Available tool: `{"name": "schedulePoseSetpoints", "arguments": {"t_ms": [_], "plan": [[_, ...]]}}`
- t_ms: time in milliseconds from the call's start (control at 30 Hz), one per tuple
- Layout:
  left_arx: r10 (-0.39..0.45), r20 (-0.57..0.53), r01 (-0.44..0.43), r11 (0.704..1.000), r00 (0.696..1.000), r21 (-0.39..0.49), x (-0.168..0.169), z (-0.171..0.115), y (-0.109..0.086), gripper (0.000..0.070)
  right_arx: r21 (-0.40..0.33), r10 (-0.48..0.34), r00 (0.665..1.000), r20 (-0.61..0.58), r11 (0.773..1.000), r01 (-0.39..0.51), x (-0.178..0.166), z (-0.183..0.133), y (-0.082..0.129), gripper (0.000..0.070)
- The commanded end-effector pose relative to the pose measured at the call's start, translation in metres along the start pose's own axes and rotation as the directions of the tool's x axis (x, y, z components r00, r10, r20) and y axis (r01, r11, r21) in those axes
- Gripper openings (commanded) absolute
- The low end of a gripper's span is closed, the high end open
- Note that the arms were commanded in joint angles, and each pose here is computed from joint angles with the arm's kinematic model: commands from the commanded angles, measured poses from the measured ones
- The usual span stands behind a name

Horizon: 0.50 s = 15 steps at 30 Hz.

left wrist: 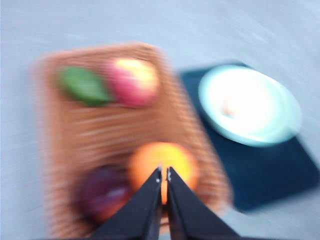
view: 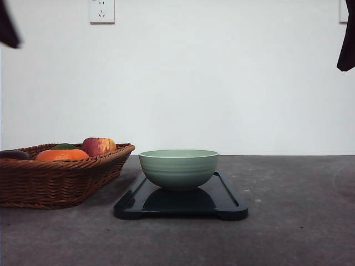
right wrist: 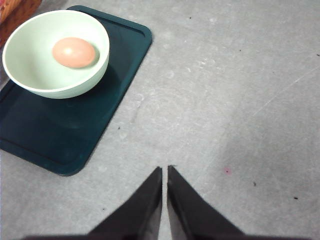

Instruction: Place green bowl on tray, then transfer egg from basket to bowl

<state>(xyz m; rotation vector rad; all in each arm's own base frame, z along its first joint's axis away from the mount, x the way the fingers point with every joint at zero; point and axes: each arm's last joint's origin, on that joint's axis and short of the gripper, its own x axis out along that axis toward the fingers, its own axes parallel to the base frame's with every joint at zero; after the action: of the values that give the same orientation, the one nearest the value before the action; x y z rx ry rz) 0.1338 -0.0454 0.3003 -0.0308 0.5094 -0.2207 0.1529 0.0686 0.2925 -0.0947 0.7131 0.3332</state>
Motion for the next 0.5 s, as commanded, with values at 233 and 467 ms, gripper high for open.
{"name": "schedulePoseSetpoints", "arguments": {"t_ms": [233, 467], "plan": [[0.231, 0.297, -0.201, 0.971, 0.926, -0.127, -0.008, -0.062, 0.038, 0.0000, -0.007, 0.004, 1.000, 0.009, 1.000, -0.004, 0.000, 0.003, 0.001, 0.0007], [0.272, 0.388, -0.224, 0.961, 0.881, -0.164, 0.011, -0.123, 0.046, 0.0000, -0.007, 0.004, 1.000, 0.009, 1.000, -0.004, 0.000, 0.003, 0.001, 0.0007]]}}
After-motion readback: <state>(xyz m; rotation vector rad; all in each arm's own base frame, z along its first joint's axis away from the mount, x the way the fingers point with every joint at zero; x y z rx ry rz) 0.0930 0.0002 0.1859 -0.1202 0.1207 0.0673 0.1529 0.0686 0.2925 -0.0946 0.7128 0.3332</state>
